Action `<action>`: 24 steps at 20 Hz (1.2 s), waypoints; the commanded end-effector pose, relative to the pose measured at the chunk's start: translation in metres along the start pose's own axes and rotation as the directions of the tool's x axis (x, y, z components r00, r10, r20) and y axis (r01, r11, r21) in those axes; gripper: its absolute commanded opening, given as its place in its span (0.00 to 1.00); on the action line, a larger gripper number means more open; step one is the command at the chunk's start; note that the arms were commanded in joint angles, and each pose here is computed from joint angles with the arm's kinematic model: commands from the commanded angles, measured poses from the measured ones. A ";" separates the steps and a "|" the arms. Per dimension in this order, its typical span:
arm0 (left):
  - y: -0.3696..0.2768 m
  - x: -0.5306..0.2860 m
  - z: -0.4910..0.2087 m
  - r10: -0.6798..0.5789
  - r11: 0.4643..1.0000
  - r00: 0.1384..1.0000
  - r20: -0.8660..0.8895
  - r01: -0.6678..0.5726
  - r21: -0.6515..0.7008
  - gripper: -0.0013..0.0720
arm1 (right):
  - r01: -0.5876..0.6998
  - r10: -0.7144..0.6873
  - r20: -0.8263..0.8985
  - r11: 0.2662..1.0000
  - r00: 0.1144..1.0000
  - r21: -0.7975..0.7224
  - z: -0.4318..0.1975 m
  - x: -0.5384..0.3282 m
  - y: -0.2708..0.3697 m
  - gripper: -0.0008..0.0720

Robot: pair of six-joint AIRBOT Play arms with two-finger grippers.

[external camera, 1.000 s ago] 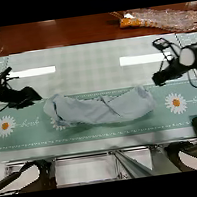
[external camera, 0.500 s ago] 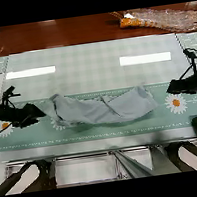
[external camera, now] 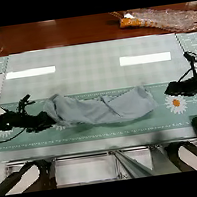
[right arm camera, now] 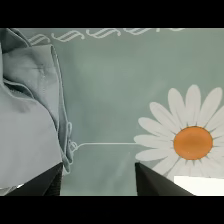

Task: Fold the shirts.

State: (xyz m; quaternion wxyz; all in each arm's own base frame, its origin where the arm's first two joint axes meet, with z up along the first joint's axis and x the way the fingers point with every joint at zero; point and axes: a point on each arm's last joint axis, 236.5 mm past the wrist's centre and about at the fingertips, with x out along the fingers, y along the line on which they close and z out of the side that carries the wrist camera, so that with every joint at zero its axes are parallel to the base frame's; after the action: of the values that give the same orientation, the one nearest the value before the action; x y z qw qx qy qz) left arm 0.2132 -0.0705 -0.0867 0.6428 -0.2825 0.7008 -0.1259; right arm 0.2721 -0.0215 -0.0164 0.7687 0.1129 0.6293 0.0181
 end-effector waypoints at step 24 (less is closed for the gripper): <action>-0.046 0.040 -0.008 -0.141 0.983 0.987 -0.077 0.149 0.105 0.04 | -0.278 0.294 -0.096 0.948 0.951 0.153 -0.055 0.049 0.060 0.73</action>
State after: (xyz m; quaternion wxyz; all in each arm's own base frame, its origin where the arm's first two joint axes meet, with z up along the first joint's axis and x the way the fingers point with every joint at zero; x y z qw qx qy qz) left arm 0.2176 -0.1257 -0.1026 0.6294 -0.2794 0.6930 -0.2132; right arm 0.2386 0.0276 -0.0522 0.7207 0.1965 0.6608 0.0731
